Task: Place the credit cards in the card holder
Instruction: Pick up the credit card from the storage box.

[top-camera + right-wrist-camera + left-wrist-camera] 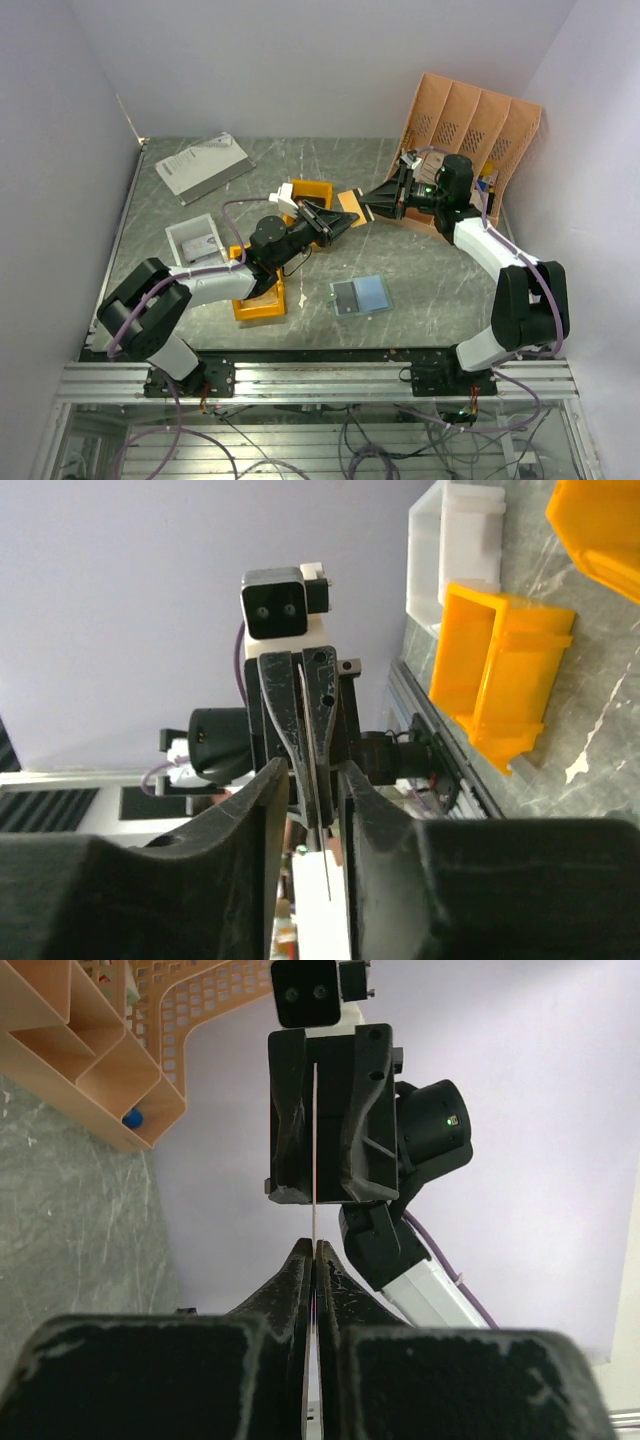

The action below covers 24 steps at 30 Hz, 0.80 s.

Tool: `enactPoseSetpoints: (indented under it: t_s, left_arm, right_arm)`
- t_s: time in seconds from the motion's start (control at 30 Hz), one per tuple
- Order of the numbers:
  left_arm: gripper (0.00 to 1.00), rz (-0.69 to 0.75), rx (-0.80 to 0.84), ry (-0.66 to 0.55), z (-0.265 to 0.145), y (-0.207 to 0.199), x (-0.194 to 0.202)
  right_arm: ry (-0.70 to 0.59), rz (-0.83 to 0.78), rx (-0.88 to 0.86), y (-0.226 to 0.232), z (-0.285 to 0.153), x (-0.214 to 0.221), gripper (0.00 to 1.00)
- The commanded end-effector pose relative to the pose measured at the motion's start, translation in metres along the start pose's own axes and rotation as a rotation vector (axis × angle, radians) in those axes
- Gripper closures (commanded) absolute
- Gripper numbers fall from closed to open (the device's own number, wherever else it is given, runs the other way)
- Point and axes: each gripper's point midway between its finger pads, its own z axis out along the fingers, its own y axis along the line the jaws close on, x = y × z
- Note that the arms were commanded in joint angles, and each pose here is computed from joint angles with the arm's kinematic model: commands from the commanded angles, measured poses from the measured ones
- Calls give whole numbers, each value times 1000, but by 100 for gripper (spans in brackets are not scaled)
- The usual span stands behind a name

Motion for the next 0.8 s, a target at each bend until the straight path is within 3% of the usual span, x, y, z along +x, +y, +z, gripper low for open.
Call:
enactPoseSetpoints:
  t_s: [0.0,0.13,0.33,0.43,0.77]
  left_arm:
    - [93,119,110,18,0,-28,4]
    - [93,305,128,118,-11,-27,18]
    - [93,606,101,269,-44,-11,29]
    - [93,672,110,306,-61,-7,26]
    - [93,649,216,379,-70,-9,34]
  right_arm:
    - [47,-203,-55,15,-4,14,67]
    - [98,-515,-90,30,-10,13,49]
    - [173,-879,-172,31,-24,31,43]
    - [218,-906,-224,27,-29,46,43]
    - [281,-936,-243,31,-13,73,43]
